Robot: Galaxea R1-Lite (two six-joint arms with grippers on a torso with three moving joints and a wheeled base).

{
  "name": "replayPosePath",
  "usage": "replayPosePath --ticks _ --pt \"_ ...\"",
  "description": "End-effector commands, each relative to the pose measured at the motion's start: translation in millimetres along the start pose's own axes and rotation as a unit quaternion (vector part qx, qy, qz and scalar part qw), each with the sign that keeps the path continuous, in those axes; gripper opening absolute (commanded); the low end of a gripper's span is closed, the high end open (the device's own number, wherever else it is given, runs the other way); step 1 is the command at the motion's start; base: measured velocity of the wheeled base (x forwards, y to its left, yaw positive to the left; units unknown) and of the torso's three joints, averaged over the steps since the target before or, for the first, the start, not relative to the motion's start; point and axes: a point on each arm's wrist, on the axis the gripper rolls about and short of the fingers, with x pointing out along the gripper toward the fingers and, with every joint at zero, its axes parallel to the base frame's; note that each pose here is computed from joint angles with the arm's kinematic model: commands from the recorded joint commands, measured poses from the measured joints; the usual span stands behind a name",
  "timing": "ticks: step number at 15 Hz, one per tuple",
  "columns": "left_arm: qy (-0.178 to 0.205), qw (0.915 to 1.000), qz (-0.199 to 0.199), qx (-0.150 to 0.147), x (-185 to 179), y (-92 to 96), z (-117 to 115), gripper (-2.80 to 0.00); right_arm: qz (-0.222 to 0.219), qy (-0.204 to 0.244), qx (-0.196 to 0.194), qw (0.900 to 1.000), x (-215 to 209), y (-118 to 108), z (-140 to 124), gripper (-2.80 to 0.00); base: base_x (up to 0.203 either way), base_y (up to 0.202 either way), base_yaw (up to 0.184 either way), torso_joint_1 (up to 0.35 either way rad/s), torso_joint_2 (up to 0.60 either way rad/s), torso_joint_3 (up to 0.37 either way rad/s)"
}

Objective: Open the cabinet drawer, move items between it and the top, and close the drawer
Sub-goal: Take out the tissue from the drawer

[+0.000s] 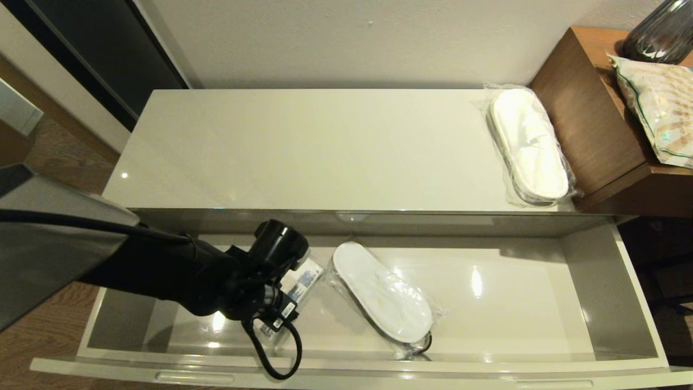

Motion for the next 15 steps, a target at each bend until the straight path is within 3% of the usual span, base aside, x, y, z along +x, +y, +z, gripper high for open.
replayPosePath --ticks 1,7,13,15 --pt "0.011 0.9997 0.002 0.020 36 -26.5 3 0.00 0.000 0.000 0.000 1.000 0 0 0 -2.80 0.000 0.000 0.000 0.000 0.00 0.000" --pt "0.026 0.9979 0.044 0.039 86 -49.5 6 0.00 0.000 0.000 0.000 1.000 0 0 0 -2.80 0.000 0.000 0.000 0.000 0.00 0.000" --pt "-0.022 0.9969 0.070 0.027 99 -37.3 36 0.00 0.000 0.000 0.000 1.000 0 0 0 -2.80 0.000 0.000 0.000 0.000 0.00 0.000" --pt "-0.031 0.9944 0.100 0.014 97 -30.5 46 0.00 0.000 0.000 0.000 1.000 0 0 0 -2.80 0.000 0.000 0.000 0.000 0.00 0.000"
